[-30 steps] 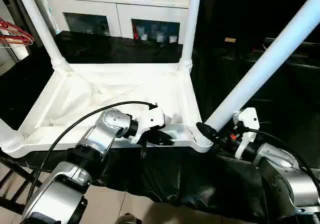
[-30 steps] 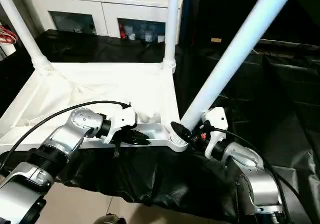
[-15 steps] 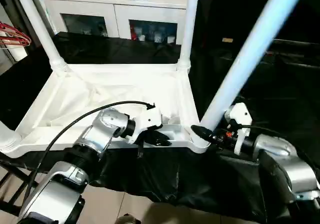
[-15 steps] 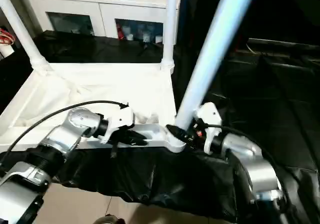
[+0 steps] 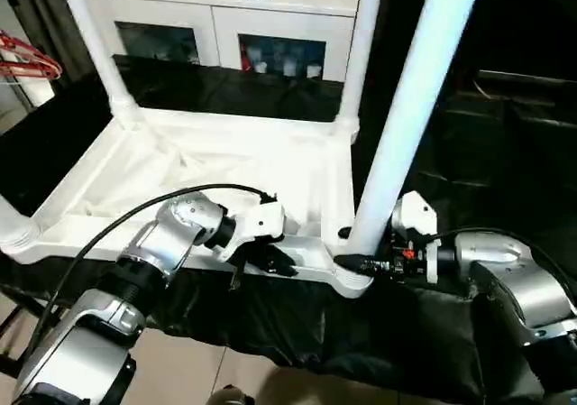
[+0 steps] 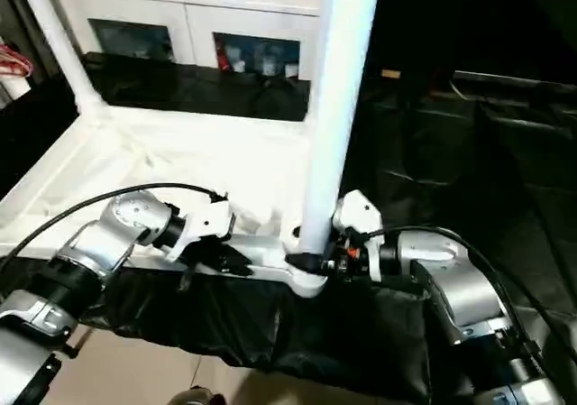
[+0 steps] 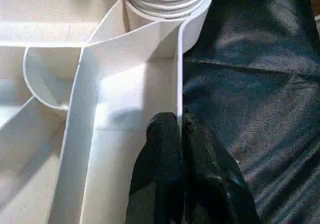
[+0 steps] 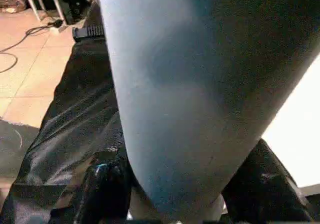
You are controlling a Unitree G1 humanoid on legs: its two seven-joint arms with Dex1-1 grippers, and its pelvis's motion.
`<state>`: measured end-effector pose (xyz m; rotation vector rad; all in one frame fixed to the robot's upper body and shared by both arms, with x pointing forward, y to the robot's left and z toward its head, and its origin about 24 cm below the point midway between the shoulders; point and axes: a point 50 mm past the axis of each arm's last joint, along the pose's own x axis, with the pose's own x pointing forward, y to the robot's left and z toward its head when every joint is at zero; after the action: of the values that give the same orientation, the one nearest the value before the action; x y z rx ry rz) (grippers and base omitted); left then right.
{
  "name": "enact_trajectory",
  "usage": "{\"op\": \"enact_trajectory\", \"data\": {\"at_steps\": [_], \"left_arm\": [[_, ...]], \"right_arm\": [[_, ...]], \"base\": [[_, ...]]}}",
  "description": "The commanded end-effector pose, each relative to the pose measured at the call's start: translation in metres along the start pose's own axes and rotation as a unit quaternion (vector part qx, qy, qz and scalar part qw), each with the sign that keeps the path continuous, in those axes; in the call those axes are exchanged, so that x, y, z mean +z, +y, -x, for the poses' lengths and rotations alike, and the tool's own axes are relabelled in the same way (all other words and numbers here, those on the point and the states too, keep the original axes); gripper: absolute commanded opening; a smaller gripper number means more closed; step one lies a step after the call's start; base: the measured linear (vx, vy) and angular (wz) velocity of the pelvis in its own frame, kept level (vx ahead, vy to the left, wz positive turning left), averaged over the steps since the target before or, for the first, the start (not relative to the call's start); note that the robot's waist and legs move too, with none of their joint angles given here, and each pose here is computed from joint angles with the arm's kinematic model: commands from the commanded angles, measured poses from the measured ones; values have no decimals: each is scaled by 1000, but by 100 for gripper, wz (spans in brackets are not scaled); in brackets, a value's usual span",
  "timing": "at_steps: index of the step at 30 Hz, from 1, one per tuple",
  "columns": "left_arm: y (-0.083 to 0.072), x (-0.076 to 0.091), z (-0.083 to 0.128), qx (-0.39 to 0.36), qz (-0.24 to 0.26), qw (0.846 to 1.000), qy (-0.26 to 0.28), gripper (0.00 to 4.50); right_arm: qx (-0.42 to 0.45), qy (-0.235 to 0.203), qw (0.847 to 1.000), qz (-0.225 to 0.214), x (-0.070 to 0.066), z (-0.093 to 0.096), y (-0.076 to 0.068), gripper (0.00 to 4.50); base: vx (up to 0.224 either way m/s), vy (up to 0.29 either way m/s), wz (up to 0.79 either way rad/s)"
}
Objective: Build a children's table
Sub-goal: Insert table leg to table base
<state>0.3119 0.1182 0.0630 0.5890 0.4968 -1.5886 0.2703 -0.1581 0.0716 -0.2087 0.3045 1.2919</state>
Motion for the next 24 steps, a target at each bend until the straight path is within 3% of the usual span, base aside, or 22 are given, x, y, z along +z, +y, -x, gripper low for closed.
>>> {"op": "enact_trajectory", "data": {"at_steps": [1,6,11,15,16,18,24], "left_arm": [[4,6,10,20,-14,1000,1,0],[6,7,10,37,-10,999,-9,0],[15,16,12,83,0,996,-30,0],[32,31,13,177,22,982,-56,0],[32,31,13,177,22,982,-56,0],[37,40,10,224,35,971,-68,0],[40,49,3,277,49,957,-68,0]], "right_arm": [[45,59,996,-48,-31,-6,14,189],[20,37,998,-53,-30,-10,11,189],[-73,8,995,-64,-27,-15,-7,189],[-207,-12,973,-105,-27,-21,-32,189],[-207,-12,973,-105,-27,-21,-32,189],[-267,-4,955,-129,-31,-28,-42,189],[-311,2,938,-154,-35,-40,-49,189]], "base": [[0,0,0],[0,0,0],[0,0,0],[-13,3,-2],[0,0,0],[0,0,0],[0,0,0]]}}
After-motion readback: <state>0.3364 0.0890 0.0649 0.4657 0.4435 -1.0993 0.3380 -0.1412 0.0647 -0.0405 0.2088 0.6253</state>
